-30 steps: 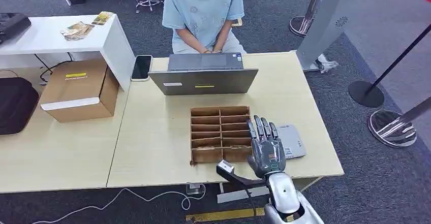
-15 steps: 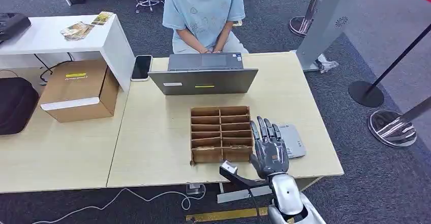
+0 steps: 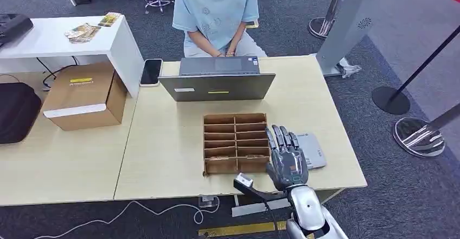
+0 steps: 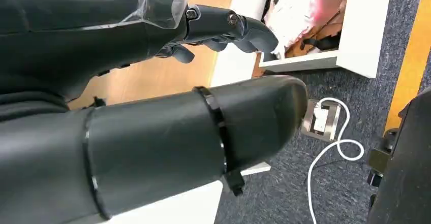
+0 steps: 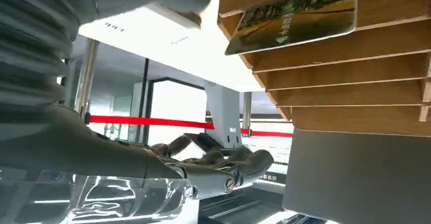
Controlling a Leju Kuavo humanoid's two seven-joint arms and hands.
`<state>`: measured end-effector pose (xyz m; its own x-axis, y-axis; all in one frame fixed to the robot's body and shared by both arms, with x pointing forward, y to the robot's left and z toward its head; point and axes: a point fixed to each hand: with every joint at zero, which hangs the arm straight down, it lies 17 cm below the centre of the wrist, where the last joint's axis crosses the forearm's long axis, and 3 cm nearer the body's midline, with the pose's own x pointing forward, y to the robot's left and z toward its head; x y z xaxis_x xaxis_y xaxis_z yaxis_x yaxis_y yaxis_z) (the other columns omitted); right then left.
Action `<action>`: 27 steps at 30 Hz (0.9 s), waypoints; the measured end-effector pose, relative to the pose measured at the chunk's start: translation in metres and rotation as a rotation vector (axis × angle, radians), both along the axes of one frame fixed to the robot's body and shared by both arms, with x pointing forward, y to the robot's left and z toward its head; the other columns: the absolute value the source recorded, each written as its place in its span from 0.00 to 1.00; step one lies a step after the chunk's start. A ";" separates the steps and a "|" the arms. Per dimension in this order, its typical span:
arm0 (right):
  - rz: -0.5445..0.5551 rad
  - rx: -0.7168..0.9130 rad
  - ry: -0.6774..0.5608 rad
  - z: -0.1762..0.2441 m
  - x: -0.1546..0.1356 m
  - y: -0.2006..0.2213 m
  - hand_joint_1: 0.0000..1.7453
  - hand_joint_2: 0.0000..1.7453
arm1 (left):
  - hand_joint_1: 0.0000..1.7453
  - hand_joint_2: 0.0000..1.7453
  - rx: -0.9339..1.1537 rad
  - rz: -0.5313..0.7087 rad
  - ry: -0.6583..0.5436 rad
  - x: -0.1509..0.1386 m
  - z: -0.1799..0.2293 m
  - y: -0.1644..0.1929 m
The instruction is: Pass the card to the sensor for recognition and then transmit it.
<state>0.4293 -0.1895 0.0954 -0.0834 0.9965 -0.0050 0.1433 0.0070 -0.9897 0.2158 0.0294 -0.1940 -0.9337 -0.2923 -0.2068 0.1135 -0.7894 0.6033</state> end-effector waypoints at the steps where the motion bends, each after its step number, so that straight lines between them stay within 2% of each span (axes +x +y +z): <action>1: 0.001 0.000 0.000 0.000 0.000 0.000 0.22 1.00 | 0.00 0.00 0.000 0.000 0.000 0.000 0.000 0.000; 6: 0.005 -0.001 0.002 -0.001 0.000 0.001 0.23 1.00 | 0.00 0.00 -0.002 0.004 0.001 0.000 0.000 0.000; 9: 0.004 -0.001 0.004 -0.002 -0.001 0.000 0.30 1.00 | 0.00 0.00 -0.002 0.006 0.003 0.000 0.000 0.000; 10: 0.003 0.000 0.007 -0.003 -0.002 -0.001 0.38 1.00 | 0.00 0.00 -0.002 0.006 0.003 0.000 0.000 0.000; 11: 0.002 -0.001 0.008 -0.004 -0.002 -0.001 0.39 1.00 | 0.00 0.00 -0.002 0.006 0.003 0.000 0.000 0.000; 13: 0.000 0.000 0.014 -0.006 -0.004 -0.003 0.31 1.00 | 0.00 0.00 -0.003 0.006 0.003 0.000 0.000 0.000; 15: -0.005 -0.001 0.019 -0.008 -0.005 -0.005 0.32 1.00 | 0.00 0.00 -0.003 0.006 0.003 0.000 0.000 0.000; 16: -0.009 0.000 0.020 -0.009 -0.005 -0.007 0.40 1.00 | 0.00 0.00 -0.002 0.006 0.004 0.000 0.000 0.000; 19: -0.014 -0.001 0.024 -0.011 -0.005 -0.010 0.42 1.00 | 0.00 0.00 -0.004 0.009 0.006 0.000 0.000 0.000; 20: -0.015 0.000 0.025 -0.011 -0.006 -0.011 0.38 1.00 | 0.00 0.00 -0.005 0.011 0.007 0.000 0.000 0.000; 24: -0.017 -0.001 0.032 -0.015 -0.008 -0.011 0.35 1.00 | 0.00 0.00 -0.008 0.018 0.012 -0.001 0.000 0.000; 25: -0.017 -0.001 0.034 -0.015 -0.008 -0.011 0.31 1.00 | 0.00 0.00 -0.008 0.019 0.013 -0.001 0.000 0.000; 27: -0.017 -0.002 0.037 -0.017 -0.008 -0.011 0.33 1.00 | 0.00 0.00 -0.008 0.019 0.013 -0.001 0.000 0.000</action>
